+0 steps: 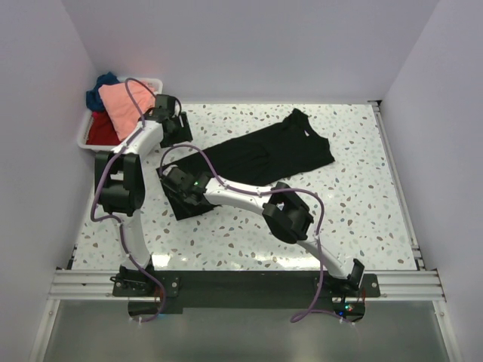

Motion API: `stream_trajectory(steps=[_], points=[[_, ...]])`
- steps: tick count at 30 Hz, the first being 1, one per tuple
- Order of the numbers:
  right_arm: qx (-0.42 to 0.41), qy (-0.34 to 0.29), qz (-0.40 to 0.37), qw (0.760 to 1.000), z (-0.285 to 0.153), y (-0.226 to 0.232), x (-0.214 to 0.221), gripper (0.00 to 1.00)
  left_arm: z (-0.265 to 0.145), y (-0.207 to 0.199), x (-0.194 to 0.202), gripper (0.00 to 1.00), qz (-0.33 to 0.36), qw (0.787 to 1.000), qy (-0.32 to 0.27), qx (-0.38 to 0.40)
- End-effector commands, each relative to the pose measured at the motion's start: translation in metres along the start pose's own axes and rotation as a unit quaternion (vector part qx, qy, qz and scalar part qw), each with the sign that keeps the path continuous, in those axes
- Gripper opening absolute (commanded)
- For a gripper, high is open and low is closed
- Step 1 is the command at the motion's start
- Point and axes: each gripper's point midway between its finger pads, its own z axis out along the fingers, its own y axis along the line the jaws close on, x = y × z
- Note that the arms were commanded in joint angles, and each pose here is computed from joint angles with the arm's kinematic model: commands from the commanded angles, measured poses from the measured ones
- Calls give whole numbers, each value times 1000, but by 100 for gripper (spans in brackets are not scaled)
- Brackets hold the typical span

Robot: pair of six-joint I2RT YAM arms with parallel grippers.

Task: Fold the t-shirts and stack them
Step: Fold the tshirt

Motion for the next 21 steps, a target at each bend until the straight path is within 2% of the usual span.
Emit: stream_trajectory(steps=[1,5,12,21], points=[[-12,24,-18,999,6,4,14,36,-4,-2,-14,73,4,1000,-21,14],[-28,56,-27,998,-4,5,38,35,-2,-2,-14,73,5,1000,-19,16],[-74,148,-44,985,-48,2,108,34,5,-10,-23,73,7,999,-25,30],[-100,213,-42,971,-95,-3,168,33,11,-43,-21,73,37,994,-25,95]])
